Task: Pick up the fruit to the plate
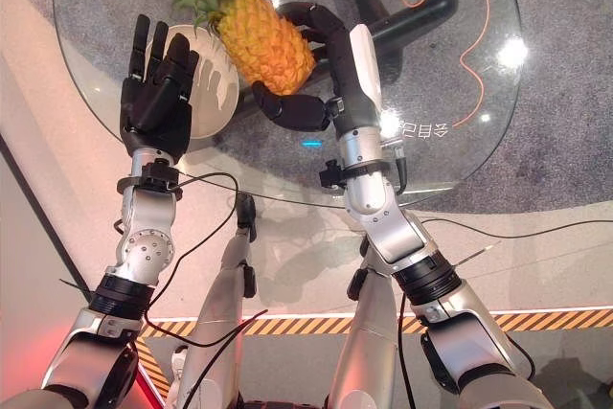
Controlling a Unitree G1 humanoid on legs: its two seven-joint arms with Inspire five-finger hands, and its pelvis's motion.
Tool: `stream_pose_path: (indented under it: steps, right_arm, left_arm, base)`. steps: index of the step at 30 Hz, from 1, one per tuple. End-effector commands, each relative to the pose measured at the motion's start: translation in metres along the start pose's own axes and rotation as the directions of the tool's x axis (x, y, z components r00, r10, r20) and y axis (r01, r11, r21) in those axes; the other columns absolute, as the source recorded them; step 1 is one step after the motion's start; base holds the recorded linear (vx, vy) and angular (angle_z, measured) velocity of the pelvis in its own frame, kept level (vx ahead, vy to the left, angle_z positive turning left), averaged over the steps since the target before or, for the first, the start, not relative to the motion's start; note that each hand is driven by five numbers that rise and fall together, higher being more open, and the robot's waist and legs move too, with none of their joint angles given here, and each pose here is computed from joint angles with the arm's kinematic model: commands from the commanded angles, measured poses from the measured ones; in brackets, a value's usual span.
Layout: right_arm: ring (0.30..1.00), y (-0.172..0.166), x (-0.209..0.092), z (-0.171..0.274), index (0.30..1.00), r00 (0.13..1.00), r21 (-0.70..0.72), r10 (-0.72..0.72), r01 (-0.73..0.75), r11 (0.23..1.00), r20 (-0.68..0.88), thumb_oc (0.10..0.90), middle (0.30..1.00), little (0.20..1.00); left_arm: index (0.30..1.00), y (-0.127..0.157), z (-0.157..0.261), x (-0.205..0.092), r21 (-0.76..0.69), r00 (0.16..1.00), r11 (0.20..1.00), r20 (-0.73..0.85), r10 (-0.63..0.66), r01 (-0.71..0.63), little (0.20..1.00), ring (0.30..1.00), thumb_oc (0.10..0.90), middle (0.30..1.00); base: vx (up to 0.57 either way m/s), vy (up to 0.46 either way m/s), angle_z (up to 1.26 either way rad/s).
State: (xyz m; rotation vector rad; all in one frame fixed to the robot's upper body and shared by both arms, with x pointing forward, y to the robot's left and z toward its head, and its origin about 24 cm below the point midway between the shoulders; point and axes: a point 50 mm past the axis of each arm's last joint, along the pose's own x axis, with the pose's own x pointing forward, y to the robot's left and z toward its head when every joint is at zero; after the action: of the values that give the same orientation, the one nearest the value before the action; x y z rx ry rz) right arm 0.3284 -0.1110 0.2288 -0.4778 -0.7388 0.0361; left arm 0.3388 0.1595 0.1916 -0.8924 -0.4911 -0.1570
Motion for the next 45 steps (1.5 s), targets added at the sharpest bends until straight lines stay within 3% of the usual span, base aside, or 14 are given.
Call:
stream_pose_path:
  steps: [1, 18, 30, 45]
  right_arm:
    - [0.3, -0.011, 0.01, 0.096, 0.3, 0.884, 0.112, -0.04, -0.014, 0.994, 0.465, 0.1, 0.3, 0.2]
    - [0.3, 0.005, 0.008, 0.099, 0.3, 0.882, 0.087, 0.06, -0.114, 0.99, 0.468, 0.1, 0.3, 0.2]
    - [0.3, 0.013, 0.008, 0.104, 0.3, 0.867, 0.078, 0.124, -0.183, 0.98, 0.482, 0.1, 0.3, 0.2]
    - [0.3, 0.02, 0.006, 0.107, 0.3, 0.856, 0.069, 0.174, -0.236, 0.969, 0.486, 0.1, 0.3, 0.2]
  left_arm:
    - [0.9, -0.059, 0.036, 0.014, -0.018, 0.944, 0.956, 0.164, -0.285, 0.292, 0.9, 0.9, 0.8, 0.9]
    - [0.9, -0.07, 0.043, 0.013, -0.066, 0.917, 0.935, 0.228, -0.327, 0.349, 0.9, 0.9, 0.8, 0.9]
    - [0.9, -0.074, 0.037, 0.014, -0.084, 0.916, 0.925, 0.194, -0.351, 0.372, 0.9, 0.9, 0.8, 0.9]
    - [0.9, -0.085, 0.028, 0.011, -0.087, 0.867, 0.865, 0.113, -0.485, 0.495, 0.9, 0.9, 0.8, 0.9]
  base:
    - [0.0, 0.0, 0.0]
    - [0.0, 0.0, 0.0]
    - [0.0, 0.0, 0.0]
    - [0.0, 0.001, 0.0]
